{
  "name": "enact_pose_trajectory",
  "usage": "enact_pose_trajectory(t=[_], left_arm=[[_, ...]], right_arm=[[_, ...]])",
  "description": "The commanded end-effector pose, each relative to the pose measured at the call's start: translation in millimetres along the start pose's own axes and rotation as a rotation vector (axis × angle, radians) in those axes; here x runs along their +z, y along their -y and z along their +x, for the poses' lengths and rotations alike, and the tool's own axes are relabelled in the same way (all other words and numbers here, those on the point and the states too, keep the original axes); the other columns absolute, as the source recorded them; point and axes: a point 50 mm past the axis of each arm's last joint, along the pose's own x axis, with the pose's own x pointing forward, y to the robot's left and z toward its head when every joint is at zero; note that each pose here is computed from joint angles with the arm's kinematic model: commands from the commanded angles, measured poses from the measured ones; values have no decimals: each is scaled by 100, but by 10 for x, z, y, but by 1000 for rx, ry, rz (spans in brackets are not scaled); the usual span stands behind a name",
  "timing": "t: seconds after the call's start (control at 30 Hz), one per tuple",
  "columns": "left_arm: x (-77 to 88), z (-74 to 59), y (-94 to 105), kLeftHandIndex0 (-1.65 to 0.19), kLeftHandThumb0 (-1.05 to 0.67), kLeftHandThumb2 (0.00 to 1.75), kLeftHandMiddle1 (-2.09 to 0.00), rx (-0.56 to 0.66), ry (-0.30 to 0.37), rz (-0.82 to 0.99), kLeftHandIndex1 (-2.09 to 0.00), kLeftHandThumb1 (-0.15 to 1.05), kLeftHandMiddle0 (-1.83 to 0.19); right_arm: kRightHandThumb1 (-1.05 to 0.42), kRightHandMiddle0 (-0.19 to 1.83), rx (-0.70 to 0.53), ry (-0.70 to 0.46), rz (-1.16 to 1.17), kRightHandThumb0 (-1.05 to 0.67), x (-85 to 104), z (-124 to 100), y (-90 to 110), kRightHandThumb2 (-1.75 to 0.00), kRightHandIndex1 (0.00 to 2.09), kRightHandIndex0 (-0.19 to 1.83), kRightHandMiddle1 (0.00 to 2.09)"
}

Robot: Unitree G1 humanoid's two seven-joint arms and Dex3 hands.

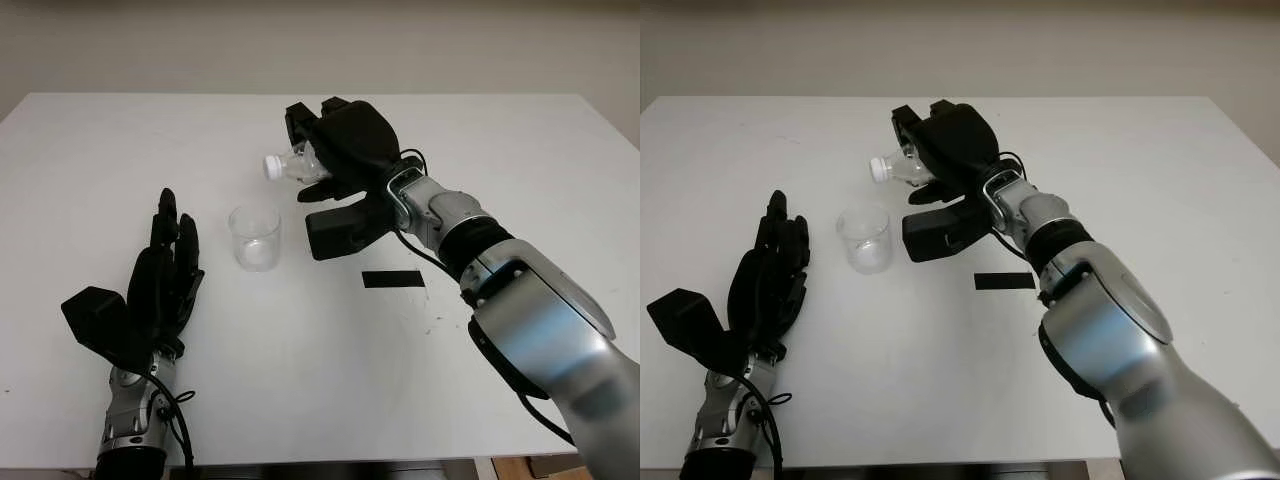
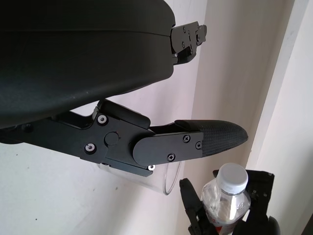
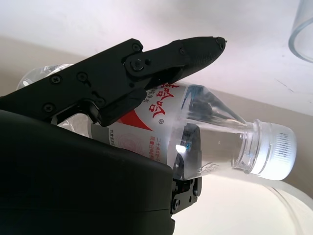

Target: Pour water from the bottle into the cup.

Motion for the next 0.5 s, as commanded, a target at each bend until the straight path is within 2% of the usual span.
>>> enact_pose_trajectory(t=[0.0,0.07,0.13,0.2,0.27,0.47], left_arm=[[-189,-121,-15,18,-75,50,-5,26,-81,-18,-5,105,19],[-192,-124,-9,18,-75,50,-5,28,-80,-28,-5,105,19],[-197,-126,-4,18,-75,49,-5,27,-79,-34,-5,105,19],[-202,-129,1,18,-75,49,-5,27,-80,-35,-5,105,19],[-207,-132,4,18,-75,48,-5,27,-78,-39,-5,105,19],[-216,-143,-3,19,-76,47,-5,30,-77,-32,-5,105,19]], right_arm=[[-105,72,-56,37,-57,-44,24,97,151,-24,209,131,209],[-105,72,-58,65,-104,-44,46,103,150,-24,209,131,209],[-105,51,-56,96,-164,-50,68,107,144,-15,209,125,209],[-105,45,-52,127,-235,-52,84,107,133,-15,209,122,209],[-105,45,-49,143,-278,-52,93,107,124,-24,209,120,209],[-105,43,-41,228,-391,-49,159,115,105,-36,209,123,209]])
